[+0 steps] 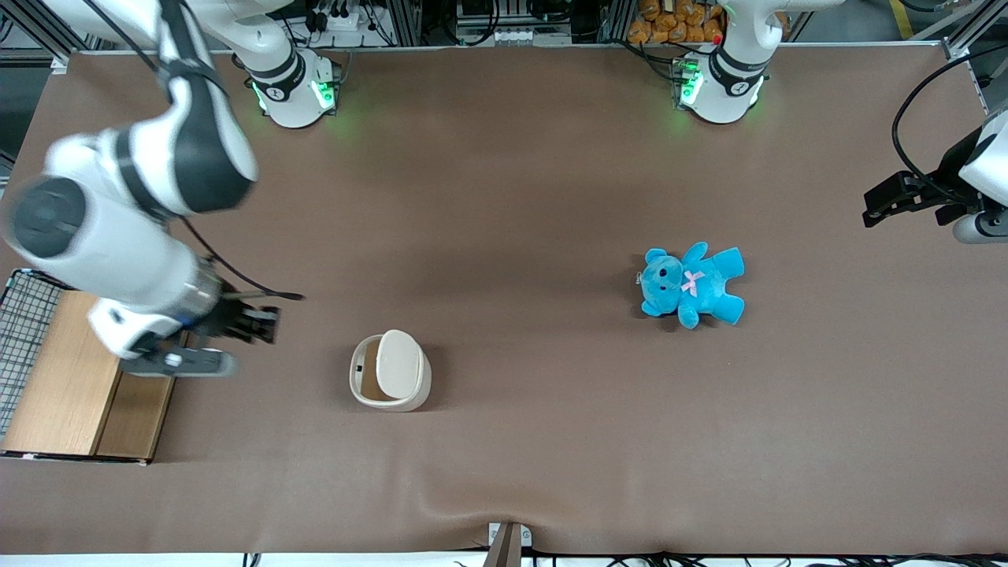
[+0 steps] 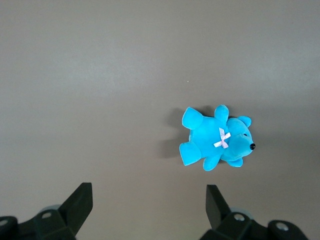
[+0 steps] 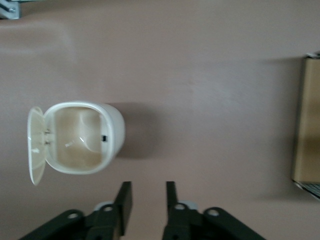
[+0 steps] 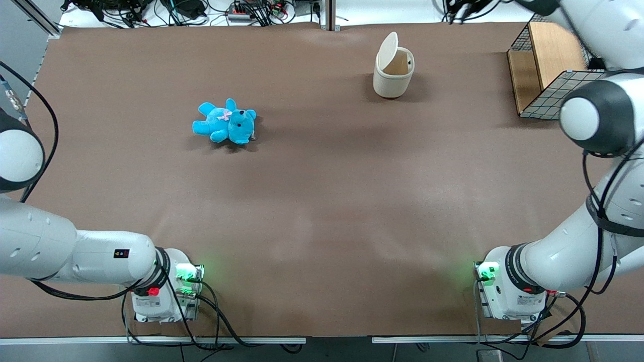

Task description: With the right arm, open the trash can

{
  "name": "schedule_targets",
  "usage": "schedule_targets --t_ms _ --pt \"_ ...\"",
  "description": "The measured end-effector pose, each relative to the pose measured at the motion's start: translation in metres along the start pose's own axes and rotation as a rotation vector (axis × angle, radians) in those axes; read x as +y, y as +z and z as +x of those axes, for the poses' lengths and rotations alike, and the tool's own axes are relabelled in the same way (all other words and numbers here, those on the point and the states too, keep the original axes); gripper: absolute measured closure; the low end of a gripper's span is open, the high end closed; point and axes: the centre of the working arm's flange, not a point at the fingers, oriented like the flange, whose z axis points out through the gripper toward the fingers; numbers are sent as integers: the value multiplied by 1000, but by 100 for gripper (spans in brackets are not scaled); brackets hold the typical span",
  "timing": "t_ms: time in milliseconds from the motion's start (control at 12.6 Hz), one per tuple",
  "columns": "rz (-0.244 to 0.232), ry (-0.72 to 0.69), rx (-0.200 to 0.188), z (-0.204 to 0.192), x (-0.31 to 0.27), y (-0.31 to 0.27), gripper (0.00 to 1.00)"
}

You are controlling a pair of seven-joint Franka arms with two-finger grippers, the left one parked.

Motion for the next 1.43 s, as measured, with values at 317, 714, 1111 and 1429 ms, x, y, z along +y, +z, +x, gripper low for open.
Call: schedule_targets --t_ms 317,714,1111,1429 --pt "-1 42 -41 -40 42 -80 12" --pt "9 95 -39 -107 118 -181 0" --pt "9 138 -43 -119 148 -193 0" --pt "6 139 -59 -120 148 -190 0"
